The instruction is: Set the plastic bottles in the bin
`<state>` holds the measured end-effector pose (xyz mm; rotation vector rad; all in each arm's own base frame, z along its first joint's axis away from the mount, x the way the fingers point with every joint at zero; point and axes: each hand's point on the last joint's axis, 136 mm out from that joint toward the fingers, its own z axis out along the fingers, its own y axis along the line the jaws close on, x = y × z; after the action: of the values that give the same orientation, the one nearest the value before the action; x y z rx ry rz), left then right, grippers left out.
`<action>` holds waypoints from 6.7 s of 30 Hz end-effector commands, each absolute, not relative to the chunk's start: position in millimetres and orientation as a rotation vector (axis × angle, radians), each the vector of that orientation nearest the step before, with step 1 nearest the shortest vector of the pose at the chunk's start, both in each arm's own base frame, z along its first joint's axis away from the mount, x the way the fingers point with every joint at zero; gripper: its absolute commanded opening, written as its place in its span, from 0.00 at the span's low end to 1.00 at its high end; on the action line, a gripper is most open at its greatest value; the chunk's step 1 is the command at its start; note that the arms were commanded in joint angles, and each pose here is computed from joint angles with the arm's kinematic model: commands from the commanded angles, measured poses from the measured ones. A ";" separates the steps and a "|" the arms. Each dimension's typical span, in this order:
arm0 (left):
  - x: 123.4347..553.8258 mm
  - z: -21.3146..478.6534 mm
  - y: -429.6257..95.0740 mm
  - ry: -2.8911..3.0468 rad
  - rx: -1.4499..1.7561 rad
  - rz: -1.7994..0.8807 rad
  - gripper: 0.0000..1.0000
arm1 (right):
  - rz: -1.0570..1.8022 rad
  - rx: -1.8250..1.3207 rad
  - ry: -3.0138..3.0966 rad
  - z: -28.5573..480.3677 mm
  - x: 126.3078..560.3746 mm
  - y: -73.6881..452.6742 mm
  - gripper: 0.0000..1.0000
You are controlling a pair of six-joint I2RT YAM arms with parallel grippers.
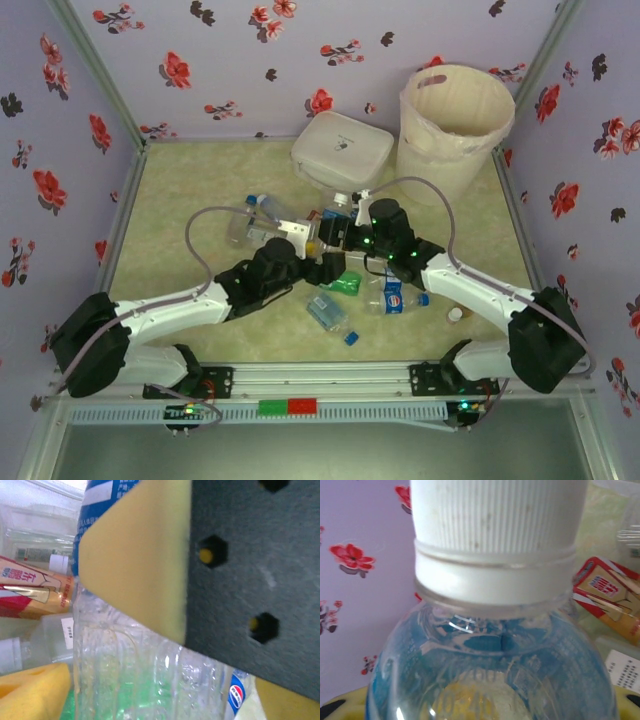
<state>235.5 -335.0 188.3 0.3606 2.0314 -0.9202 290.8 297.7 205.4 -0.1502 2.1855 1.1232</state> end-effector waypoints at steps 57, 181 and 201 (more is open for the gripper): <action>290.1 156.3 -116.3 2.048 -0.349 -0.625 1.00 | 0.184 0.384 2.070 341.8 580.3 -7.8 0.96; 301.9 148.1 -176.7 2.346 -0.202 -0.494 1.00 | 0.399 0.243 1.637 457.4 464.4 60.5 0.41; 281.1 174.5 -135.5 2.115 -0.225 -0.474 1.00 | 0.045 0.357 1.906 351.0 578.8 -2.2 0.53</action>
<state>277.4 -143.6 161.3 -0.2279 2.1822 -0.4973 578.5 3.2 354.7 0.3559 1.8885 0.0793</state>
